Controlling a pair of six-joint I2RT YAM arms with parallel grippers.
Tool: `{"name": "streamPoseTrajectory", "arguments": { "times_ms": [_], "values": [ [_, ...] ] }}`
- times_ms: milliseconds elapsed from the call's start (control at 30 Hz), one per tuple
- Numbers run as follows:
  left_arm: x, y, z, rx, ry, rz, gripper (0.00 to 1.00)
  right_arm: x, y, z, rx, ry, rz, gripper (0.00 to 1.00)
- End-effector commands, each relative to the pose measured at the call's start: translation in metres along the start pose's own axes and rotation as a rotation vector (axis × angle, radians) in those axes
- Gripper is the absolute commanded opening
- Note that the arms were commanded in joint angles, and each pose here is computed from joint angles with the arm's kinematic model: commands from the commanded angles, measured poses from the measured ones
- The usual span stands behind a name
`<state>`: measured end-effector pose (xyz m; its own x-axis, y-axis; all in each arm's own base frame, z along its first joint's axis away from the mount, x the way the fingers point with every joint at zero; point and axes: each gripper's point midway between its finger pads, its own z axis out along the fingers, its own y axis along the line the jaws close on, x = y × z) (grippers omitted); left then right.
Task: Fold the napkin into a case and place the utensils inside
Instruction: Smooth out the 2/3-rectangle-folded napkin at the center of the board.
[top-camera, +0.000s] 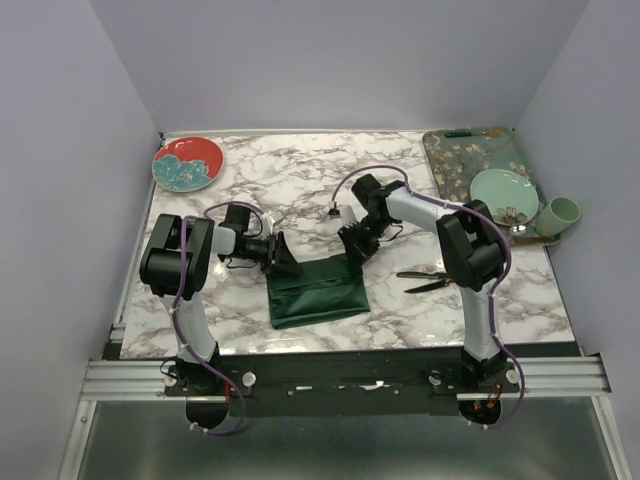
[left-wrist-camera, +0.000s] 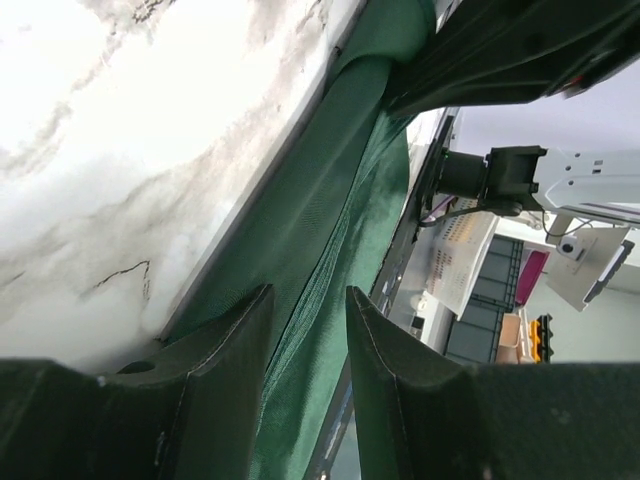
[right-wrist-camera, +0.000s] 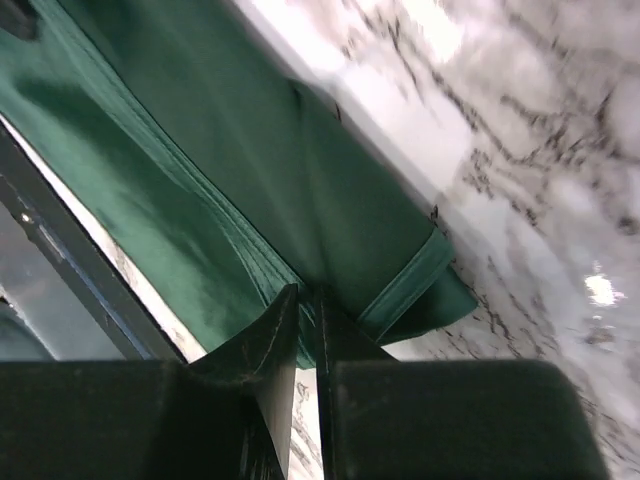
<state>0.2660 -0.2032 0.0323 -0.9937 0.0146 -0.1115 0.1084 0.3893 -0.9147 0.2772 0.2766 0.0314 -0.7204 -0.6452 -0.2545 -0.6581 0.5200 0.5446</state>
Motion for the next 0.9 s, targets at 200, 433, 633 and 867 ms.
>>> {"name": "streamPoseTrajectory", "arguments": {
  "times_ms": [200, 433, 633, 867],
  "values": [
    [-0.007, 0.048, -0.005, -0.170, -0.043, -0.029, 0.50, 0.033, -0.026, 0.030, 0.003, 0.082, 0.170, 0.18],
    [-0.038, 0.041, -0.011, -0.139, -0.102, 0.004, 0.51, 0.019, -0.051, 0.030, 0.025, 0.055, 0.247, 0.18],
    [-0.077, -0.011, -0.025, -0.057, -0.160, 0.164, 0.51, -0.005, -0.063, 0.017, 0.075, 0.007, 0.212, 0.18],
    [-0.071, -0.046, -0.004, 0.038, -0.172, 0.121, 0.50, -0.017, -0.061, 0.012, 0.063, -0.026, 0.181, 0.18]
  ]
}}
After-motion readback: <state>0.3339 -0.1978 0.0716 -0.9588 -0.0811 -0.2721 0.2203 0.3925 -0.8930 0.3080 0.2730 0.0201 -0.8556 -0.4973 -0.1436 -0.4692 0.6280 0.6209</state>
